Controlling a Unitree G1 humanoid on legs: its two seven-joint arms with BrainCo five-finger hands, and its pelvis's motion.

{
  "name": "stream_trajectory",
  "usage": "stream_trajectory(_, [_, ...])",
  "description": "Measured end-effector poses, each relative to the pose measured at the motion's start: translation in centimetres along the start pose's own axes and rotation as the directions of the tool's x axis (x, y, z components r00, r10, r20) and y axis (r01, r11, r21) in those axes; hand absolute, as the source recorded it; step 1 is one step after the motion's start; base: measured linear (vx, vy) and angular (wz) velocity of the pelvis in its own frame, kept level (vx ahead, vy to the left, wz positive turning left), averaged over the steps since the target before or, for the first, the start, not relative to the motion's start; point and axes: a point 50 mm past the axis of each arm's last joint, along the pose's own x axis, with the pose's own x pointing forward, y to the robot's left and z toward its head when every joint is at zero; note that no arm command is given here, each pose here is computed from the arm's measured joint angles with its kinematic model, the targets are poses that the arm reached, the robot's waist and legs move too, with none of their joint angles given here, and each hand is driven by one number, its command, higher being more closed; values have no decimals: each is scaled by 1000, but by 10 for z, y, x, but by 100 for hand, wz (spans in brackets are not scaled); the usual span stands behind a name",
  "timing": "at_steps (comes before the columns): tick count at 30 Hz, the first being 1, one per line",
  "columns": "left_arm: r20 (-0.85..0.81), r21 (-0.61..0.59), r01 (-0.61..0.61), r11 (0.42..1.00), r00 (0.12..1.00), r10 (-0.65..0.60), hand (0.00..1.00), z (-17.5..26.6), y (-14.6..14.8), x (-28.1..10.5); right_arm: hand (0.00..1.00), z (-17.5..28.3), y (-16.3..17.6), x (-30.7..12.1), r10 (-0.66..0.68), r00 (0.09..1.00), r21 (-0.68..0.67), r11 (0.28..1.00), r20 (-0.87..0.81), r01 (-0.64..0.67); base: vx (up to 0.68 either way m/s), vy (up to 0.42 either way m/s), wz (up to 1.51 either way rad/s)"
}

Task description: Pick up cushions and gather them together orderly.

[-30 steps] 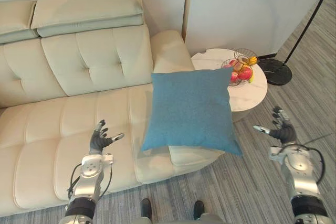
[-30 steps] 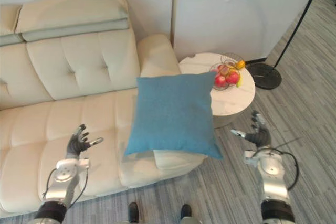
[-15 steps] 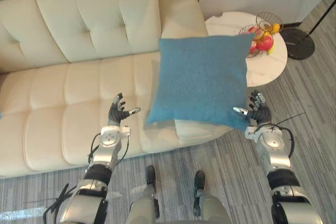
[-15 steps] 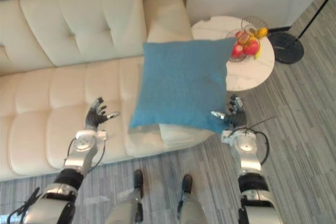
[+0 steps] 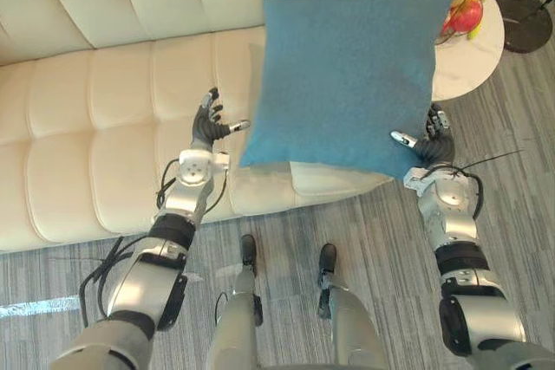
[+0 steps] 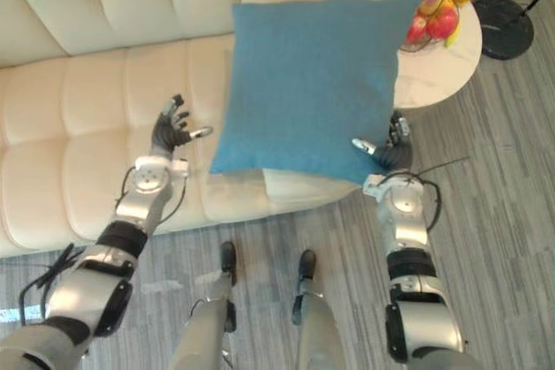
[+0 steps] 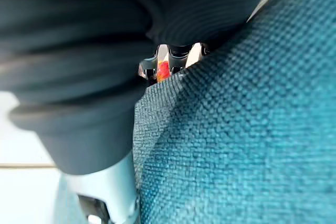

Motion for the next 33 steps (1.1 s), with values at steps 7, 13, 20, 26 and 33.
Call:
stream_trajectory(7, [-3,-52,38,998,999,-38,0,11,-23,10,0,25,18,1,35,993,61,997,115,-42,32,-21,-12])
stream_trajectory(13, [-20,-24,78,997,997,-78,0,12,-45,13,0,50,35,-3,52,972,156,984,229,-89,25,-25,-6])
stream_trajectory(20, [-16,-11,50,999,999,-50,100,15,-53,13,100,69,49,-10,40,952,264,956,302,-124,50,-14,2])
stream_trajectory(26, [43,-99,17,995,999,-12,100,30,-55,10,100,82,53,-12,30,934,322,934,357,-153,56,1,1])
stream_trajectory(33, [71,-248,65,967,996,-49,100,24,-70,-17,100,56,44,-34,8,953,338,934,304,-116,51,-10,10])
